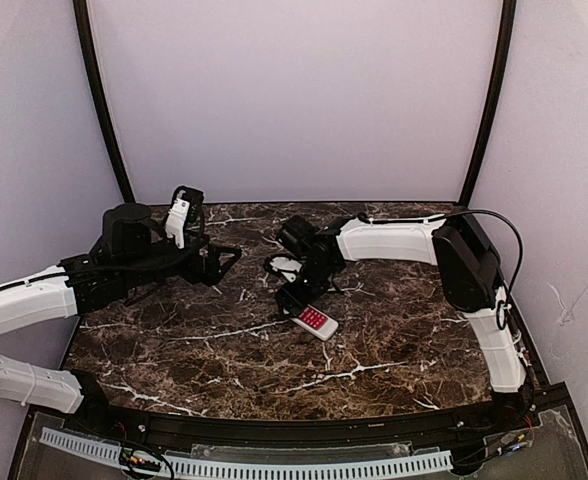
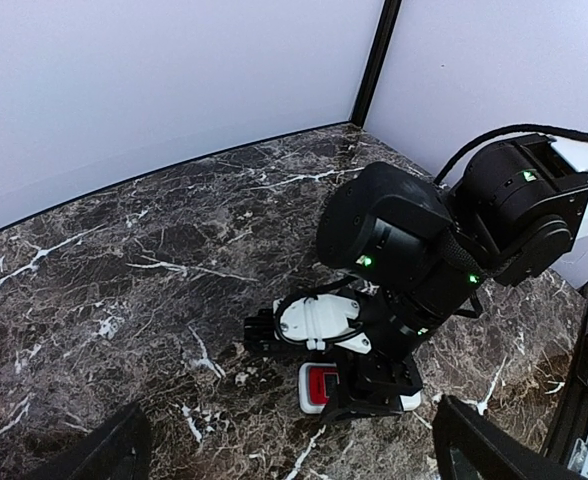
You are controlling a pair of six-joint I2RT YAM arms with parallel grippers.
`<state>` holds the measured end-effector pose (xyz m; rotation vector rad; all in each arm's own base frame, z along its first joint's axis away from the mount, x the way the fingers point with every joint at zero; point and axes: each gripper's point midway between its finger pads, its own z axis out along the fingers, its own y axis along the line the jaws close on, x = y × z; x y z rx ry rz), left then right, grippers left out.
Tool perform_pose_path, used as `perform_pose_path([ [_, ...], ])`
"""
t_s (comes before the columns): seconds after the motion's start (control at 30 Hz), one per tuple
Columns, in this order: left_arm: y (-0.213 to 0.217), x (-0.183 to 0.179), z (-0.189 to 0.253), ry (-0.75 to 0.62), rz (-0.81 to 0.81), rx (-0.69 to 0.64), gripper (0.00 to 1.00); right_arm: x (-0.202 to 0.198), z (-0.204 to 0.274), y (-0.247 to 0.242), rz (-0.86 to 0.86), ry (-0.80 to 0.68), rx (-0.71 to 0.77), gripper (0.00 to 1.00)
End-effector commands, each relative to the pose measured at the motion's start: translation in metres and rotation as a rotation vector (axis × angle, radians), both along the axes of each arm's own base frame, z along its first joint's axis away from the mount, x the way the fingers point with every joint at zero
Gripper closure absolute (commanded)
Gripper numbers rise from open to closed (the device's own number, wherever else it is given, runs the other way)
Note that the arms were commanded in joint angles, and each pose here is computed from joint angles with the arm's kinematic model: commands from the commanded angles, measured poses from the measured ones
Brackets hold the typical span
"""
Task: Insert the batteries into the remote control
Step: Place the remote control at the center of the board, then reset both arms
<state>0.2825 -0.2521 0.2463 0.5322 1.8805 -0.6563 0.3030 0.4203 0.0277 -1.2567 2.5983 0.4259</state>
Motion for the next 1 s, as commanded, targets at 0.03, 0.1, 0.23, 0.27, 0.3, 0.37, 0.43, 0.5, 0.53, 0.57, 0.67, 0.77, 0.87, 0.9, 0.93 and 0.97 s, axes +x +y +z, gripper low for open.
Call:
perform_pose_path([
  [0.03,0.004,0.003,0.002,0.025,0.025,0.011,0.01,-0.005,-0.006,-0.005,-0.013,0.001,-0.027,0.22],
  [0.1,0.002,0.007,-0.005,0.067,0.037,0.037,0.02,0.003,0.017,-0.001,-0.020,-0.050,0.016,0.11],
  [0.23,0.001,0.017,-0.013,0.155,0.051,0.073,0.01,0.018,0.074,-0.001,-0.046,-0.140,0.141,0.01],
  [0.27,0.000,0.016,-0.014,0.179,0.042,0.073,0.01,0.024,0.094,-0.006,-0.064,-0.172,0.182,0.01],
  [0.3,0.000,0.023,-0.012,0.188,0.049,0.068,0.01,0.029,0.109,-0.012,-0.079,-0.195,0.218,0.01],
  [0.37,0.001,0.031,-0.011,0.213,0.057,0.059,0.01,0.037,0.137,-0.026,-0.114,-0.237,0.286,0.01],
  [0.43,0.005,0.042,-0.009,0.241,0.074,0.050,0.01,0.046,0.163,-0.047,-0.160,-0.282,0.356,0.01],
  [0.5,0.009,0.052,-0.012,0.273,0.089,0.057,0.01,0.053,0.183,-0.072,-0.217,-0.320,0.433,0.01],
  [0.53,0.010,0.057,-0.016,0.300,0.098,0.069,0.01,0.056,0.191,-0.086,-0.247,-0.337,0.474,0.01],
  [0.57,0.017,0.061,-0.023,0.335,0.119,0.082,0.01,0.058,0.196,-0.102,-0.284,-0.351,0.507,0.01],
  [0.67,0.025,0.076,-0.039,0.399,0.159,0.101,0.02,0.054,0.201,-0.143,-0.366,-0.369,0.611,0.01],
  [0.77,0.027,0.081,-0.053,0.407,0.183,0.086,0.01,0.043,0.190,-0.166,-0.402,-0.362,0.659,0.02],
  [0.87,0.028,0.074,-0.090,0.474,0.186,0.099,0.01,0.029,0.165,-0.175,-0.421,-0.337,0.660,0.01],
  [0.9,0.028,0.071,-0.100,0.493,0.185,0.099,0.01,0.024,0.155,-0.177,-0.424,-0.319,0.662,0.01],
  [0.93,0.029,0.070,-0.110,0.512,0.188,0.104,0.01,0.019,0.145,-0.177,-0.429,-0.302,0.670,0.01],
  [0.97,0.032,0.067,-0.119,0.526,0.200,0.109,0.01,0.014,0.138,-0.178,-0.432,-0.286,0.683,0.01],
])
